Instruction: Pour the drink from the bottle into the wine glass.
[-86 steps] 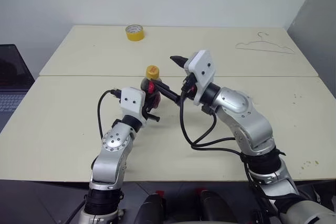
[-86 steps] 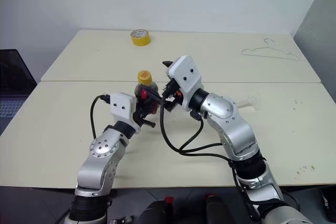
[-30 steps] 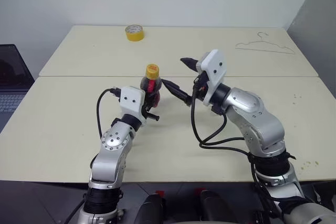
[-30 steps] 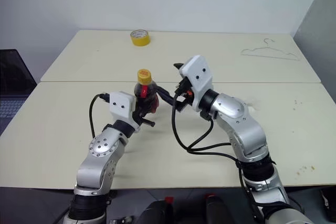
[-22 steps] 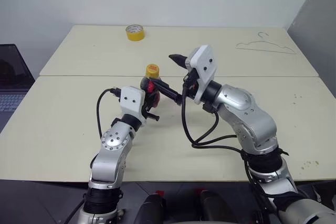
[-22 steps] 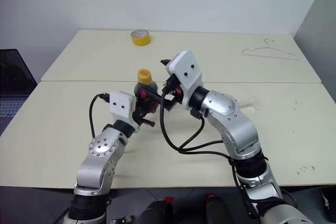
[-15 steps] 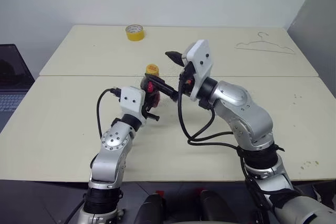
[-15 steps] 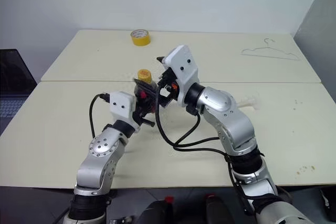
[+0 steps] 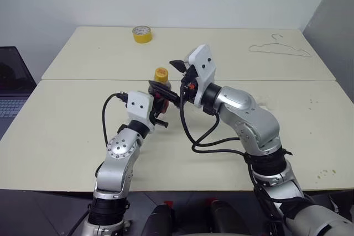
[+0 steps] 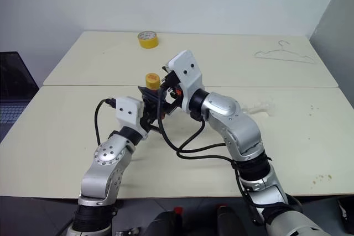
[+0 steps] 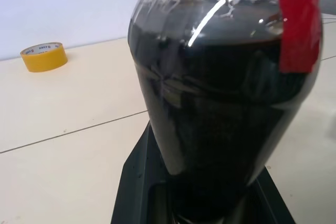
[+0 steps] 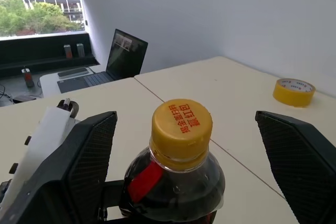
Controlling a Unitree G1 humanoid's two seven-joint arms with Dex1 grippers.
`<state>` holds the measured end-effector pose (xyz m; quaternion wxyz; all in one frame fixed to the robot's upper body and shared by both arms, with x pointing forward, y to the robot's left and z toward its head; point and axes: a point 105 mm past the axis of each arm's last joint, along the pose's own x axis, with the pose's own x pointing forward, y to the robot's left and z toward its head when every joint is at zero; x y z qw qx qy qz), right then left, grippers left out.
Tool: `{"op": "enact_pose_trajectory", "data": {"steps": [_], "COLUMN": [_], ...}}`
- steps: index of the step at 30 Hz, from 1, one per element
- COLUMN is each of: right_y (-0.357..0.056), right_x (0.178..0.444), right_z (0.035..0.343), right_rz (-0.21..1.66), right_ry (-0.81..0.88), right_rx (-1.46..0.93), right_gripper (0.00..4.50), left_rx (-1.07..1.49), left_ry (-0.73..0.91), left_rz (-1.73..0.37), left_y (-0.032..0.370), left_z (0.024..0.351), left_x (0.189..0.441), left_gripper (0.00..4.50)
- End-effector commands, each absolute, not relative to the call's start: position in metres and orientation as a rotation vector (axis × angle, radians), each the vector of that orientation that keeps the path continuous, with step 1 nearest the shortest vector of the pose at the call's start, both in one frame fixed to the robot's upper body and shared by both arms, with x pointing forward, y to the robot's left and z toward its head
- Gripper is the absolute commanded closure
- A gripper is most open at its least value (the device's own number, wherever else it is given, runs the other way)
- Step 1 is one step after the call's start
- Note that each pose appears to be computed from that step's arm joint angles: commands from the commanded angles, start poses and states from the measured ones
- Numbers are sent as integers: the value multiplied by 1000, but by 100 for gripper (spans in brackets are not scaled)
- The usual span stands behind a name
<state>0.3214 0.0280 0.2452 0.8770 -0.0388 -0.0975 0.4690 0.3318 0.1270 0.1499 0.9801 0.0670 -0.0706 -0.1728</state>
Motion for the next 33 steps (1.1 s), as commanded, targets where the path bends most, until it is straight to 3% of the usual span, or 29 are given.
{"op": "enact_pose_trajectory", "data": {"steps": [1,33], "right_y": [28,-10], "right_x": [319,327], "right_z": [262,253], "right_rz": [962,846], "right_ry": [-274,-251], "right_rx": [-87,-78], "right_gripper": [0,0], "left_rx": [152,156], "left_ry": [-239,-236], "left_rz": [-364,-359], "left_y": [122,124], "left_z": [172,172], "left_x": [326,327], "left_gripper": [401,401]}}
